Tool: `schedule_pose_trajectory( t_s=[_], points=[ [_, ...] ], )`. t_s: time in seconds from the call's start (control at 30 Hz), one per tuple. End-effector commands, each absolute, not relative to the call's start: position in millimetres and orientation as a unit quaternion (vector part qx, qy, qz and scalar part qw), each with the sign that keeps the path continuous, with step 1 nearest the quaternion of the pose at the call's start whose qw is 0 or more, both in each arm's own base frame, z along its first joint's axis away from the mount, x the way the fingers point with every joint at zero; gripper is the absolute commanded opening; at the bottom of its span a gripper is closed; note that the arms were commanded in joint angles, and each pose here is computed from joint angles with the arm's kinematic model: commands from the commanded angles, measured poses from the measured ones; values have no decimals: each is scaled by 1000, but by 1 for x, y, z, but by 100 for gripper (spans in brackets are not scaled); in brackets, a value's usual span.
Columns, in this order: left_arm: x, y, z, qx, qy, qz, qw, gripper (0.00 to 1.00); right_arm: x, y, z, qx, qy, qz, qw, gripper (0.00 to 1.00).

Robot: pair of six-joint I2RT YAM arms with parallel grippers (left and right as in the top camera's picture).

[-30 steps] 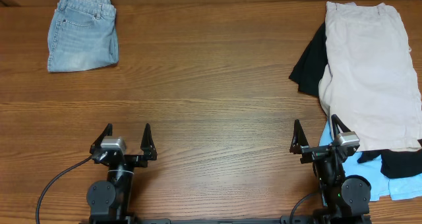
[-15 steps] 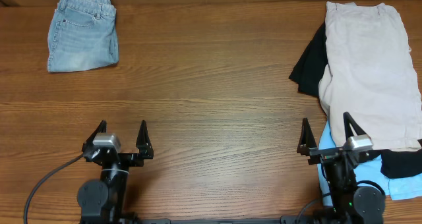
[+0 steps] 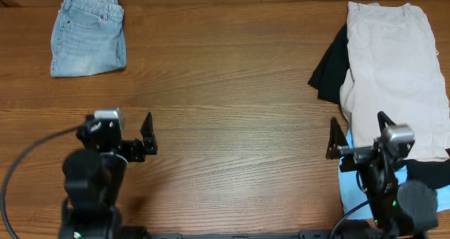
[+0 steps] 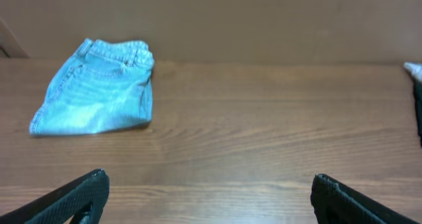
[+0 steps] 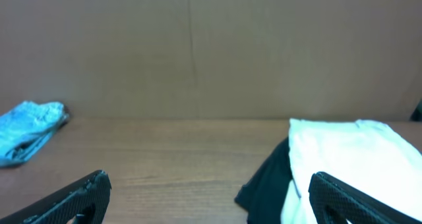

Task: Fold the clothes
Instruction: 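Raise both arms and move the right gripper over the clothes pile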

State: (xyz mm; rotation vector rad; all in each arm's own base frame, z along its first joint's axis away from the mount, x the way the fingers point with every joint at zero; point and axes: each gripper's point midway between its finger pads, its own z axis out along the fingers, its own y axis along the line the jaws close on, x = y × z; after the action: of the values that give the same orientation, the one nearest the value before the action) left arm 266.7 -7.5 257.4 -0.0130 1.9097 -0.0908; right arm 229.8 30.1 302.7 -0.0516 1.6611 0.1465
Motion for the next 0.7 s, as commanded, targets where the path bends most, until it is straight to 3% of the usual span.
schedule_pose_trajectory(
  t_s=[0.0,0.3,0.67],
  points=[
    [275,-4,286,9,827,-20,561,100,240,29,326,-21,753,58,655,100],
    [292,-5,271,6,891,-28,453,100,276,37,313,4,832,78,550,100],
    [317,-4,215,-1,932,-32,361,100,312,54,239,-5,909,90,406,100]
  ],
)
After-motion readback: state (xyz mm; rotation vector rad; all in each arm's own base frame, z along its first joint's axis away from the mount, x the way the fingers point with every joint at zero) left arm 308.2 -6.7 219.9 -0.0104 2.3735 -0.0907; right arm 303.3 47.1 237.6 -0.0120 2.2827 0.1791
